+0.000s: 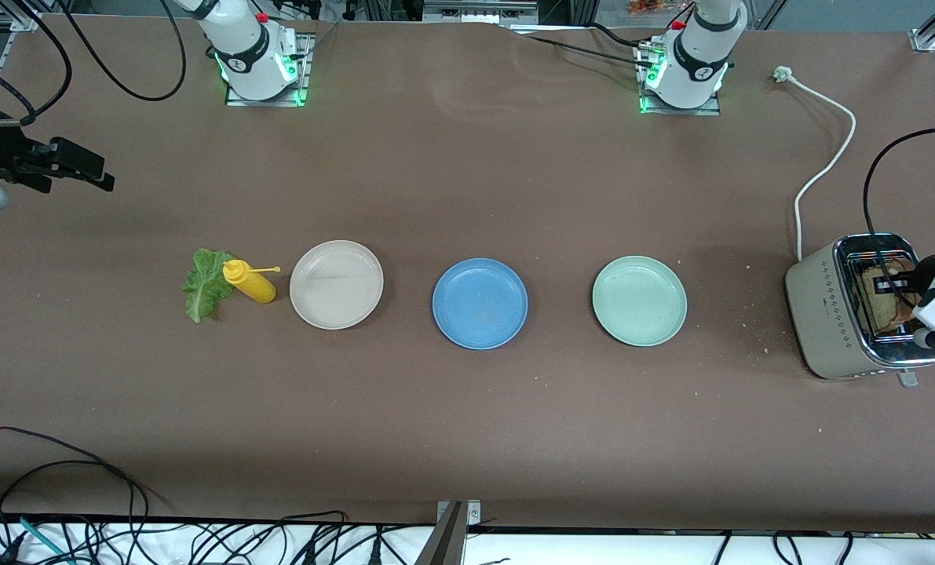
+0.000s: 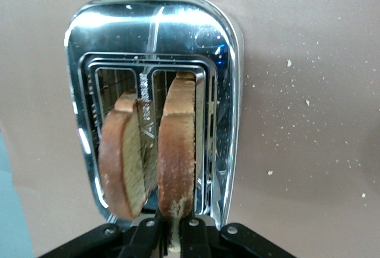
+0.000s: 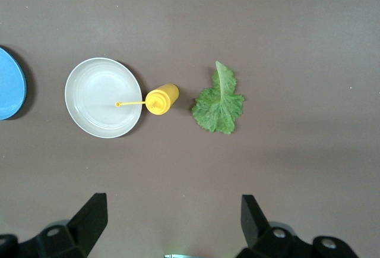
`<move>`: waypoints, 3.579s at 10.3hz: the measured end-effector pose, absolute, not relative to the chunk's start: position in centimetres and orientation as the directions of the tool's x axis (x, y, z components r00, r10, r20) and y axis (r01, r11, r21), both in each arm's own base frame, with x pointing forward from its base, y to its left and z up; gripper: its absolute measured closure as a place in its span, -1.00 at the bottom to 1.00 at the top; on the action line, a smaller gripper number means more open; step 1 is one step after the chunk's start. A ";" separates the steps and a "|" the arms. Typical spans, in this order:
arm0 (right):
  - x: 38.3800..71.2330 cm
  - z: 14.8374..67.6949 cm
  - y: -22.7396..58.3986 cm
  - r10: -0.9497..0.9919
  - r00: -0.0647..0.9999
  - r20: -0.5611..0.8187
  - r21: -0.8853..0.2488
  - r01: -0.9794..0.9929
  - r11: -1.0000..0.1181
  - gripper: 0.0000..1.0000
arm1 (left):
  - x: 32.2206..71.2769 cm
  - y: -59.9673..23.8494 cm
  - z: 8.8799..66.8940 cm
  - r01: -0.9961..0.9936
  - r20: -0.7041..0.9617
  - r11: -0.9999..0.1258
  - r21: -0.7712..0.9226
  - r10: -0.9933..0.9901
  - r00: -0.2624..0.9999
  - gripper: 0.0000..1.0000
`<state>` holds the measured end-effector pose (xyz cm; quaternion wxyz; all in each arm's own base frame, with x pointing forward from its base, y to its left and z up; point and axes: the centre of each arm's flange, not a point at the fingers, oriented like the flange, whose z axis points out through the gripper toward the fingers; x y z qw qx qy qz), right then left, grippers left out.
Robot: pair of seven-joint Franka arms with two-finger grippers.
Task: Make sandwich in blue plate with both arms
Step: 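Grasp the bread slice with the left gripper and lift it out, then carry the bread slice with the left gripper over the blue plate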
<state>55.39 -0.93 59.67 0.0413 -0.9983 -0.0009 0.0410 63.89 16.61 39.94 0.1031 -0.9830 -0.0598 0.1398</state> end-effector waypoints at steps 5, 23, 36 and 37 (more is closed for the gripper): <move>55.4 59.7 -1.0 0.004 0.997 -0.082 -0.083 -0.003 -0.997 -1.00 | 62.1 16.0 46.0 0.068 -0.247 -0.971 -0.228 0.125 0.961 0.81; 55.2 59.7 -1.5 -0.166 0.981 -0.099 -0.061 -0.172 -0.983 -1.00 | 63.1 -6.5 45.2 0.402 -0.298 -0.915 0.037 0.374 0.878 0.81; 55.2 59.7 -1.6 -0.164 0.981 -0.102 -0.049 -0.170 -0.984 -1.00 | 65.2 -23.0 39.5 0.705 -0.355 -0.611 0.361 0.609 0.709 0.81; 55.2 59.7 -1.6 -0.160 0.982 -0.102 -0.046 -0.165 -0.985 -1.00 | 64.6 -25.5 39.8 0.691 -0.356 -0.610 0.387 0.593 0.722 0.81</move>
